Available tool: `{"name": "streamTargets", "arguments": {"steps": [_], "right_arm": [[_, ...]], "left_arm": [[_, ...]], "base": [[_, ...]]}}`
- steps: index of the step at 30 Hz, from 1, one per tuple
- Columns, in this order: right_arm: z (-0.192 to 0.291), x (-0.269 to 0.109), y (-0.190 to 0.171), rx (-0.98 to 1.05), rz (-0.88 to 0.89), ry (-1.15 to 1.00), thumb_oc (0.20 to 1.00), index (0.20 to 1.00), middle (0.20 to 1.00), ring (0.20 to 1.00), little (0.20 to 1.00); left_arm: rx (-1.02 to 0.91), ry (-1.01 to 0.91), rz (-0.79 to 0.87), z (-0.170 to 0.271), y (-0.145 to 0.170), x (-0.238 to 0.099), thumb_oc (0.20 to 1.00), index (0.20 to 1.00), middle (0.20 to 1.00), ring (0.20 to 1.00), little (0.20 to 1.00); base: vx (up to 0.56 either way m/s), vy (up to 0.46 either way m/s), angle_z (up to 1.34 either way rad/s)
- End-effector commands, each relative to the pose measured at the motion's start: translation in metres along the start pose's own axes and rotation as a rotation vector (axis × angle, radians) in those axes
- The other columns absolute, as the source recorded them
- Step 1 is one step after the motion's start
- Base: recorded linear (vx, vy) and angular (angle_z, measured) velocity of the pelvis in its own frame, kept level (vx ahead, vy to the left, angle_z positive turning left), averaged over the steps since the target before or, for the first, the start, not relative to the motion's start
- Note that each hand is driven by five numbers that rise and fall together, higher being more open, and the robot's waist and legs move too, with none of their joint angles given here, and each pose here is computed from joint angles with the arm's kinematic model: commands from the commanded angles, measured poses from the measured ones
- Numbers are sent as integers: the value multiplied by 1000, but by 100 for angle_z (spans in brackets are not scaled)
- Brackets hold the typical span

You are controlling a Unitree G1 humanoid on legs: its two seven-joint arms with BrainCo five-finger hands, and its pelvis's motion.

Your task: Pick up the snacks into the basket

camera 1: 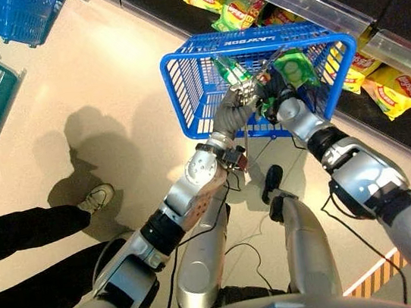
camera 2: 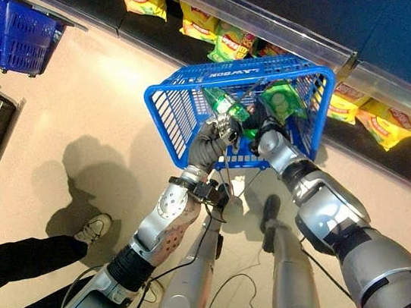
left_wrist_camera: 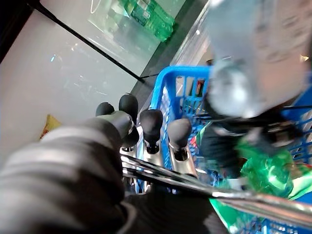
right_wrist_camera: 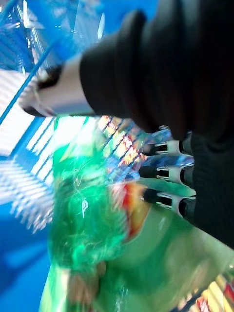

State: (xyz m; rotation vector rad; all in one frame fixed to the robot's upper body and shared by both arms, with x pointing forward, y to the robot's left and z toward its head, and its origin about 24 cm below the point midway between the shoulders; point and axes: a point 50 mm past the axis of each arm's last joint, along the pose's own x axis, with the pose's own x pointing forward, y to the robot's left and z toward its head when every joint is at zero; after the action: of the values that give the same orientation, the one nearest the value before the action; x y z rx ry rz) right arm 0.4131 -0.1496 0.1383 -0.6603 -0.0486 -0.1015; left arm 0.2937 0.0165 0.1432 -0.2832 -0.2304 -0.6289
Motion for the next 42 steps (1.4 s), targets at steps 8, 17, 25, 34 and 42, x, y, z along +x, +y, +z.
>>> {"name": "streamTargets", "arguments": {"steps": [8, 17, 25, 34, 42], "right_arm": [[-32, -41, 37, 75, 112, -45, 1000, 1000, 1000, 1000, 1000], [-180, -187, 20, 37, 265, 264, 1000, 1000, 1000, 1000, 1000], [-257, -269, 31, 139, 209, 731, 1000, 1000, 1000, 1000, 1000], [-308, -361, 29, 282, -88, 1369, 1000, 1000, 1000, 1000, 1000], [-310, -369, 26, 366, -138, 1426, 1000, 1000, 1000, 1000, 1000]], "left_arm": [[-13, -290, 59, 50, 19, -17, 200, 200, 200, 200, 200], [218, 217, 750, -52, 145, -167, 200, 200, 200, 200, 200], [252, 891, 964, -150, 145, -279, 200, 200, 200, 200, 200], [136, 1365, 998, -190, 101, -361, 200, 200, 200, 200, 200], [140, 1393, 946, -190, 99, -366, 200, 200, 200, 200, 200]], "base": [[12, -1, -2], [107, -23, -25], [80, 1, -53], [84, -9, -29], [53, -21, -6]]}}
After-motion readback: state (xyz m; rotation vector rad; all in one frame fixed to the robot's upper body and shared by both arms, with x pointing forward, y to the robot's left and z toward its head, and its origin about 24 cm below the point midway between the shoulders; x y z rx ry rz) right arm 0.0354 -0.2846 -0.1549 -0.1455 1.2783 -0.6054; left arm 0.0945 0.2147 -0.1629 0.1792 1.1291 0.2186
